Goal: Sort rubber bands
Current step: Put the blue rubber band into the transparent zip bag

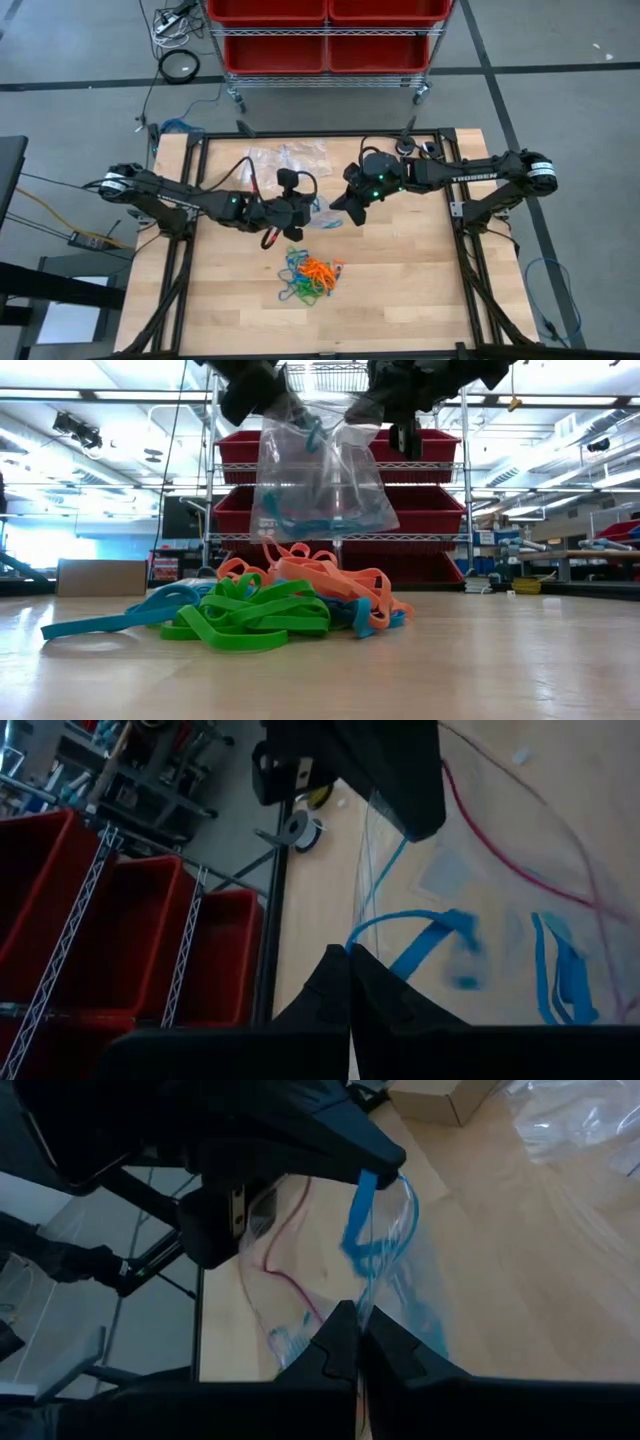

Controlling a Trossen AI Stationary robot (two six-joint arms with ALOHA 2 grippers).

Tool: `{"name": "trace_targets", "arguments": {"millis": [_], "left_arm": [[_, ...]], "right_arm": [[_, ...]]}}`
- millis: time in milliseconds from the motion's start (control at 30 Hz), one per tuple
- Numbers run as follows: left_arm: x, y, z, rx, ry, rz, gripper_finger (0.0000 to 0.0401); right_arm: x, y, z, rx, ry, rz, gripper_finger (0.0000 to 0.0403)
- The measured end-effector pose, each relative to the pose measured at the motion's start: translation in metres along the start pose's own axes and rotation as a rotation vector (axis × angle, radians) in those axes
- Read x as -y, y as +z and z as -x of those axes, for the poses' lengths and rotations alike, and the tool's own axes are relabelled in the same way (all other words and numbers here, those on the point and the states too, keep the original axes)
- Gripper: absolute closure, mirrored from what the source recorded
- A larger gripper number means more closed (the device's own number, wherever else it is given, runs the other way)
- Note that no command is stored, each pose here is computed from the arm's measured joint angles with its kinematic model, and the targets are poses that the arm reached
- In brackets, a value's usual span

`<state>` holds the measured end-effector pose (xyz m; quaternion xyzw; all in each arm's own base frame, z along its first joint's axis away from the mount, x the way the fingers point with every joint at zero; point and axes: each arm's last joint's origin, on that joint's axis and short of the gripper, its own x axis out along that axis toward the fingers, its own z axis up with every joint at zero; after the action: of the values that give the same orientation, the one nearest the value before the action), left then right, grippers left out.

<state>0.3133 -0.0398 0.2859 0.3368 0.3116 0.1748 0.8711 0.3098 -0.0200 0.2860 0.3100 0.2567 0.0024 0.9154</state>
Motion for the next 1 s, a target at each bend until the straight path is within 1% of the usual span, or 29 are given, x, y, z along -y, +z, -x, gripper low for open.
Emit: {"name": "trace_targets", "arguments": {"millis": [100,167,300,433,633,833,1000], "left_arm": [[-0.001,-0.001,0.0,-0.019,0.037,0.0,0.0401],[-0.001,0.0,0.0,-0.015,0.03,-0.001,0.0401],[0.006,0.003,0.004,0.04,-0.062,-0.008,0.0398],[0.01,0.007,0.007,0.08,-0.098,-0.004,0.0385],[0.011,0.009,0.008,0.107,-0.139,0.007,0.0339],[0.009,0.009,0.01,0.105,-0.124,0.057,0.0281],[-0.003,0.015,0.019,0.093,-0.103,0.107,0.0254]], "right_arm": [[0.0,0.0,0.0,0.001,0.0,0.0,0.0403],[0.0,0.0,0.0,0.001,0.0,-0.001,0.0403],[0.0,0.0,0.0,0.001,0.0,-0.005,0.0403],[0.002,0.001,0.001,0.007,-0.004,-0.008,0.0403],[0.005,0.004,0.001,0.014,-0.013,-0.013,0.0403],[0.009,0.006,0.003,0.023,-0.025,-0.015,0.0403],[0.014,0.007,0.004,0.02,-0.047,-0.018,0.0403]]}}
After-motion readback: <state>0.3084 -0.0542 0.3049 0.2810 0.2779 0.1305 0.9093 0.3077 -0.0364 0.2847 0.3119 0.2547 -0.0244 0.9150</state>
